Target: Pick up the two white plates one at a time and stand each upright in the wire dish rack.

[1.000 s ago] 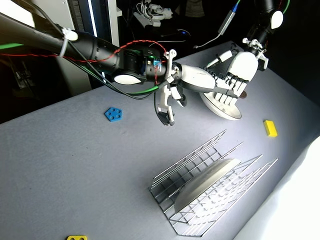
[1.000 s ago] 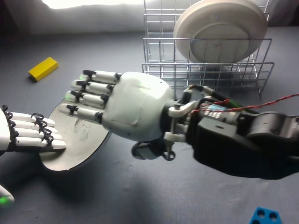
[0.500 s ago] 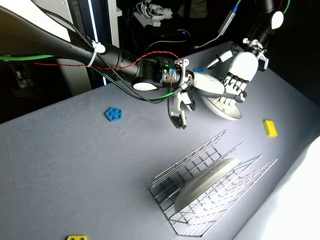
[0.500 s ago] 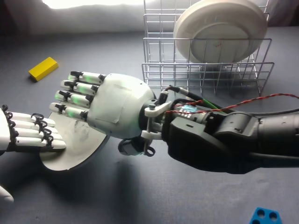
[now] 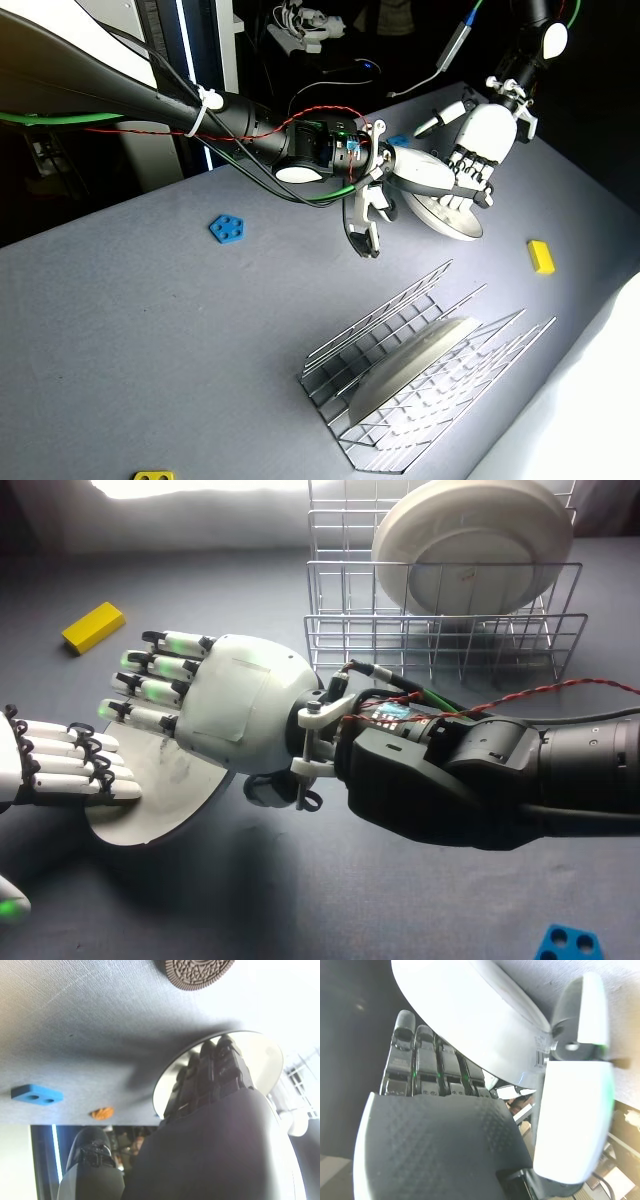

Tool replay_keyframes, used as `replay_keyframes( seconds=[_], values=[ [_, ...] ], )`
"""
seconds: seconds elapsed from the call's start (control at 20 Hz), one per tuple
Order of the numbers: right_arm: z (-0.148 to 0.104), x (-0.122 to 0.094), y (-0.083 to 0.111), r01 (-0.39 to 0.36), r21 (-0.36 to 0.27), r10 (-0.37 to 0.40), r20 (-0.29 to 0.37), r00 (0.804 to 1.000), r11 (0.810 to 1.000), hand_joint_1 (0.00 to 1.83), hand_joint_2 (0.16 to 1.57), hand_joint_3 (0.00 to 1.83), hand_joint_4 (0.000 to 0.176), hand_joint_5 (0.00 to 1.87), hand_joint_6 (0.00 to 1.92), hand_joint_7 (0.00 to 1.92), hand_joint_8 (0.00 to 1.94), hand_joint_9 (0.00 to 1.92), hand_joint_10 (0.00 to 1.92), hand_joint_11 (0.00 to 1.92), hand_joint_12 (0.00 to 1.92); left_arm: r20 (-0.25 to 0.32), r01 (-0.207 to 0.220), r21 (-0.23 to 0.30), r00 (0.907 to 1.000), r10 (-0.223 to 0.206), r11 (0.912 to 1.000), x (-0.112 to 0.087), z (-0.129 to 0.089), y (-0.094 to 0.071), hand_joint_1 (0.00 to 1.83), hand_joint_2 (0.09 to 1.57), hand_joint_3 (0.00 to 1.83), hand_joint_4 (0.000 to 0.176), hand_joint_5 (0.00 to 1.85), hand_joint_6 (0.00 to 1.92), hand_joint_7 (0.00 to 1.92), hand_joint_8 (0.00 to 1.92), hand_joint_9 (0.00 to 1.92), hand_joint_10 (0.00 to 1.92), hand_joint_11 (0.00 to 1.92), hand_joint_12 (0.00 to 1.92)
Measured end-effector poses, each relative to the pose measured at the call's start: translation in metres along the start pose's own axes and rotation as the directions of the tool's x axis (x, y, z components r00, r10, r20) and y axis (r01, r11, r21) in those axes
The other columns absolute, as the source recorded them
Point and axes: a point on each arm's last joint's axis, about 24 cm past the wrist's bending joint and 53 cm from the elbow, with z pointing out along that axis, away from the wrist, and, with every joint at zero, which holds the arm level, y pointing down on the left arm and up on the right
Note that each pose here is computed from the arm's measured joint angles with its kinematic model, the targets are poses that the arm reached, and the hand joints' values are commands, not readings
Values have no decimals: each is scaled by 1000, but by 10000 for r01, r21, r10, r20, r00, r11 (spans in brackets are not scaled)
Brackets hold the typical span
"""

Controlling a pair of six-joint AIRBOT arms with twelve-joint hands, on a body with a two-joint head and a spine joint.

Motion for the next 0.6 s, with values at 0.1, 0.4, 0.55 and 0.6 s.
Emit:
replay_keyframes(
  seconds=[0.1,0.4,0.55,0.6],
  values=[
    [1,0,3,-20,-47,20,6,10000,10000,1152,1014,10,0,391,23,427,15,438,60,36,1234,2,-3,-3,10000,3,10000,0,0,0,0,1052,4,0,32,5,13,4,0,0,0,0],
    [3,0,8,-173,-115,174,35,9998,9998,1245,1003,0,0,839,31,858,17,873,56,408,1139,4,4,-10,10000,-4,10000,0,0,1,0,1059,6,0,31,8,11,3,0,0,0,0],
    [3,0,7,-177,-114,178,43,9998,9998,1261,1002,0,0,921,23,942,14,955,42,543,1091,1,3,0,10000,-3,10000,0,0,0,0,1060,6,0,32,7,15,4,0,0,0,0],
    [3,0,7,-162,-108,163,65,9998,9998,1266,1002,0,0,941,14,963,8,976,31,580,1069,2,11,8,10000,-11,10000,0,1,0,0,1060,6,0,32,7,17,4,0,0,0,0]
  ],
)
